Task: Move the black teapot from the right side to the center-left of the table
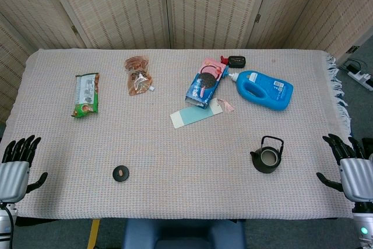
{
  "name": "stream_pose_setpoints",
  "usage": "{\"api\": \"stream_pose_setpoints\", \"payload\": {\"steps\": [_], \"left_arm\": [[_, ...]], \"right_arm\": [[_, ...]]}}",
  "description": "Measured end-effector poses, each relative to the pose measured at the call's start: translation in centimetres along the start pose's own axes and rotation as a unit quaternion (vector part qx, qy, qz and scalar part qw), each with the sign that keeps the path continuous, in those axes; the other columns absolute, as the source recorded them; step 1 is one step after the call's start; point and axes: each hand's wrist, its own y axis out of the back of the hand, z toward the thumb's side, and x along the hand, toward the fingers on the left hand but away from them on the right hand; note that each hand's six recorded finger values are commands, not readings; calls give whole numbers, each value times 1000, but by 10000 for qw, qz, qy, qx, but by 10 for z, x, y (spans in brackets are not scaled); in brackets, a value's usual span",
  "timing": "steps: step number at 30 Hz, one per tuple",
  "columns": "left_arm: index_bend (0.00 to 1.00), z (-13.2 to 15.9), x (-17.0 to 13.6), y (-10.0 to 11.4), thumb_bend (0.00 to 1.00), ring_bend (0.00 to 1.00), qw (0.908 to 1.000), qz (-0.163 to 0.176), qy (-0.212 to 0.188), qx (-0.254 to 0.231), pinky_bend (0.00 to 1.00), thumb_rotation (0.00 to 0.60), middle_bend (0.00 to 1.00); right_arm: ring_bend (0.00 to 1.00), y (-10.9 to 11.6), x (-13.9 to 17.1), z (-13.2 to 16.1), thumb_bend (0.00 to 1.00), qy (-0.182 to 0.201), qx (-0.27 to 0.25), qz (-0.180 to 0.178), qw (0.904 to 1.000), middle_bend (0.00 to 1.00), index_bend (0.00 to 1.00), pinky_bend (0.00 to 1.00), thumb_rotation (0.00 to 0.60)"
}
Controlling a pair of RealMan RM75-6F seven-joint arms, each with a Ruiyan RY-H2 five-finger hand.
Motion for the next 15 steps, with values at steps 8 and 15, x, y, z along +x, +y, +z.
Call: {"api": "stream_pose_setpoints", "payload": {"steps": [8,15], "left_arm": [[24,3,0,-1,248,0,10000,-16,-30,-8,0,600,0],[24,4,0,0,248,0,10000,-5,-48,-11,0,600,0]], "right_arm": [[272,-1,-1,0,181,17,-43,72,10000,183,144,91,600],[274,-3,-4,2,182,48,-59,199,9998,185,144,91,600]]}}
